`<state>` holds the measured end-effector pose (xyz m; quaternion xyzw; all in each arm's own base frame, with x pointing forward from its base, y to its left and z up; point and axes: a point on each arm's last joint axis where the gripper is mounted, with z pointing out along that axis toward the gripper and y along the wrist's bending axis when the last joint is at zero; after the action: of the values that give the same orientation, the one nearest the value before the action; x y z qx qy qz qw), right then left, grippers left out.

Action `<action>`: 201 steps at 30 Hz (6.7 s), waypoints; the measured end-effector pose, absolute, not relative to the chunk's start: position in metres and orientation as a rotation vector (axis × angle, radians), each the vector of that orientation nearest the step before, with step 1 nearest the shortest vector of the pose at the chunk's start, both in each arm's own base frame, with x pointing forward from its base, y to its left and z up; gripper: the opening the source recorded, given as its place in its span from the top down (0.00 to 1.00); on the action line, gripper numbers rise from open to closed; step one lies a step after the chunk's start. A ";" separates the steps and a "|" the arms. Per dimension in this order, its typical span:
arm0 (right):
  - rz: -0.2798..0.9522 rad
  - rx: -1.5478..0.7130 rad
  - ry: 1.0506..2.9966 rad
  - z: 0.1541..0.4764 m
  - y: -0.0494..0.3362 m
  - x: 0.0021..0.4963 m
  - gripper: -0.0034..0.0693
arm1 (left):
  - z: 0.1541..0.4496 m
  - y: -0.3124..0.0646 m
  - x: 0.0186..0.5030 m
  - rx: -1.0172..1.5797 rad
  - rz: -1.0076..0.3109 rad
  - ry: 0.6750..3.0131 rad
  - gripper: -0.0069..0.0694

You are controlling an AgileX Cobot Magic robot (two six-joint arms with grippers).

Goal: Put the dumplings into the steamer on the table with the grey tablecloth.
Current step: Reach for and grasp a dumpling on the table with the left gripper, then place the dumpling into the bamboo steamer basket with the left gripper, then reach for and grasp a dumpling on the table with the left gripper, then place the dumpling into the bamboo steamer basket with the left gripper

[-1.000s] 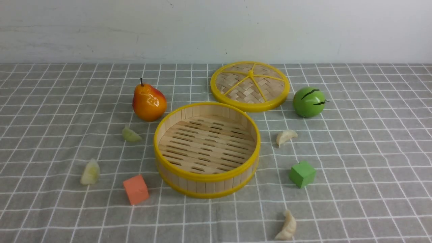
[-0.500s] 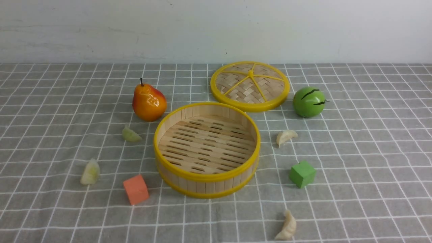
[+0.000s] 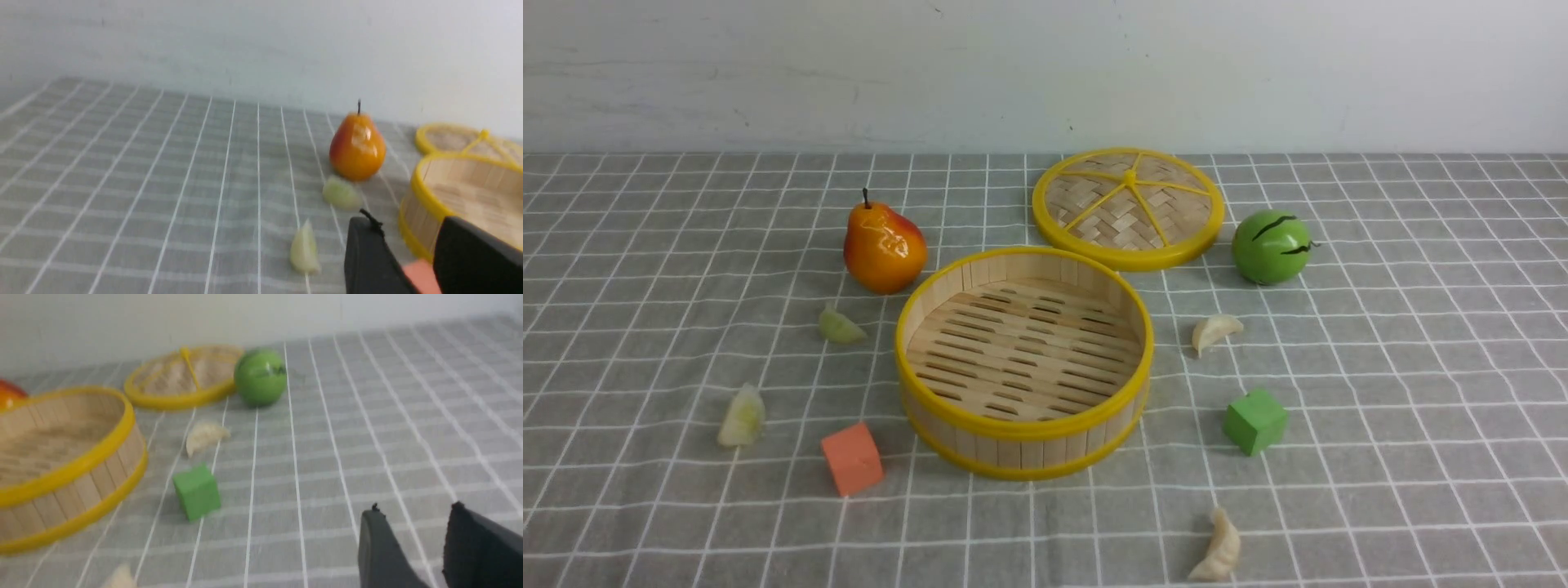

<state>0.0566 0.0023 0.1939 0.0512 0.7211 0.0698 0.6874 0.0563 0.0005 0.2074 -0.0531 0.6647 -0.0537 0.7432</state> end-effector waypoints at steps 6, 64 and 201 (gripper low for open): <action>0.205 0.174 1.274 0.224 -0.002 0.053 0.62 | 0.238 0.002 0.047 -0.102 -0.124 1.104 0.60; 0.273 -0.594 2.523 0.256 0.090 0.207 0.96 | 0.210 -0.118 0.394 0.017 -0.206 2.741 0.93; 0.425 -0.468 2.468 0.257 0.101 0.215 0.86 | 0.264 -0.196 0.397 0.221 -0.443 2.497 0.59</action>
<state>0.2152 0.1006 0.2574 -0.1755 0.9263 0.1596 0.2927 0.3971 -0.1958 0.2645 0.0831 0.9377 -0.1662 0.2935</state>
